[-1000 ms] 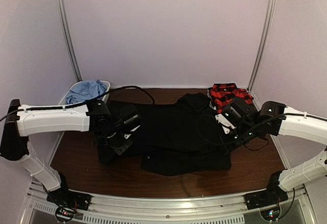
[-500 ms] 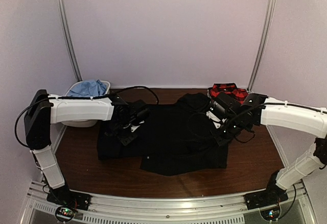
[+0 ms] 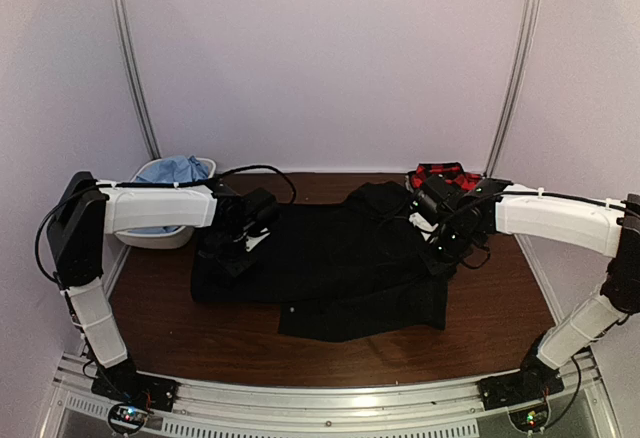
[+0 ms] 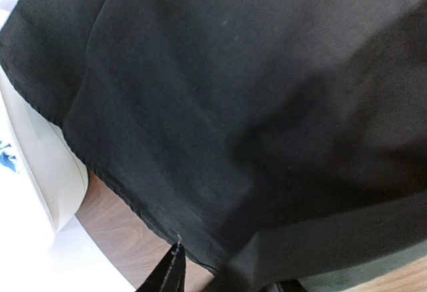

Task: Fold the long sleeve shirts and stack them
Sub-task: Fold the flattened shirt at the center of the board, then pick up the sleeve from the center of the board, then adjust the corner of the shirt at the center of the board, then pick up the sleeve from the center of the board.

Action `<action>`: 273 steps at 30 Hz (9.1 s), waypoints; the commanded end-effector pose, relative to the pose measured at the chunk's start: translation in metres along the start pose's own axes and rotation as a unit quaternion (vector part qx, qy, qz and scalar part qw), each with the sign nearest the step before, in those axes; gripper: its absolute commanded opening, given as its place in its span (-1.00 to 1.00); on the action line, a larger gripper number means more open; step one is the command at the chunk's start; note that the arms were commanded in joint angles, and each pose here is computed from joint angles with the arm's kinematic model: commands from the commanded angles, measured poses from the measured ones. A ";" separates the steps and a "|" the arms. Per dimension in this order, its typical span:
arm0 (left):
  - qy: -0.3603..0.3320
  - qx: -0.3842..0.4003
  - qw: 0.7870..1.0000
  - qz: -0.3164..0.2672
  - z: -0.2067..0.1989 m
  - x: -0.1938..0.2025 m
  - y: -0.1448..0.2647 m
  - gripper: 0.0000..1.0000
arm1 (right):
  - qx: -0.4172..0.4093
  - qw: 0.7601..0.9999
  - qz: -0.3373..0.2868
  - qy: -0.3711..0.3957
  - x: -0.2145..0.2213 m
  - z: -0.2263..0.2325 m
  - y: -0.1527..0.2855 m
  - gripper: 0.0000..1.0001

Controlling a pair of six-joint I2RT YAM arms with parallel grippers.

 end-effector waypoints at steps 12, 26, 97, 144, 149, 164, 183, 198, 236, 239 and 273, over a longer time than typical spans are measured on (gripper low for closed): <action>0.008 -0.006 0.999 0.035 0.000 0.025 -0.019 -0.06 | 0.012 1.000 -0.004 0.002 -0.036 0.005 -0.022 -1.00; 0.057 0.016 0.998 -0.020 -0.004 0.010 -0.014 -0.09 | 0.024 1.000 -0.003 0.005 -0.044 0.008 -0.037 -0.83; 0.165 0.040 0.964 -0.206 -0.011 -0.023 0.054 0.26 | -0.217 0.898 -0.095 -0.371 0.125 0.059 -0.046 0.06; 0.156 0.017 0.973 -0.168 -0.004 -0.011 0.028 0.29 | -0.283 0.887 -0.149 -0.332 0.074 0.066 0.042 -1.00; 0.170 0.019 0.972 -0.164 0.004 -0.006 0.023 0.30 | -0.293 0.887 -0.183 -0.306 0.047 0.067 0.091 -1.00; 0.217 0.061 0.964 -0.140 -0.025 0.012 -0.014 0.29 | -0.252 0.896 -0.251 -0.265 -0.048 0.042 0.125 -1.00; 0.314 0.166 0.887 -0.295 0.026 0.002 0.013 0.35 | -0.227 0.915 -0.227 -0.244 -0.089 0.022 0.068 -1.00; 0.286 0.215 0.883 -0.303 0.051 -0.021 -0.025 0.28 | -0.267 0.920 -0.201 -0.204 -0.091 0.041 0.054 -1.00; 0.257 0.205 0.895 -0.303 0.040 -0.026 -0.060 -0.95 | -0.278 0.922 -0.179 -0.204 -0.078 0.042 0.036 -1.00; 0.258 0.206 0.893 -0.306 0.039 -0.024 -0.056 -1.00 | -0.276 0.922 -0.180 -0.205 -0.078 0.041 0.036 -1.00; 0.407 0.152 0.880 -0.194 0.030 0.075 -0.014 -1.00 | -0.254 0.930 -0.178 -0.196 -0.089 0.023 0.031 -1.00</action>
Point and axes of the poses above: each gripper's point midway between its finger pads, its own y axis back along the fingers, its own z axis along the line the jaws close on, x = y × z, the point moved 2 cm from there along y, back along the fingers, and after that the axes turned 15 degrees about -y, right-handed, at the moved point
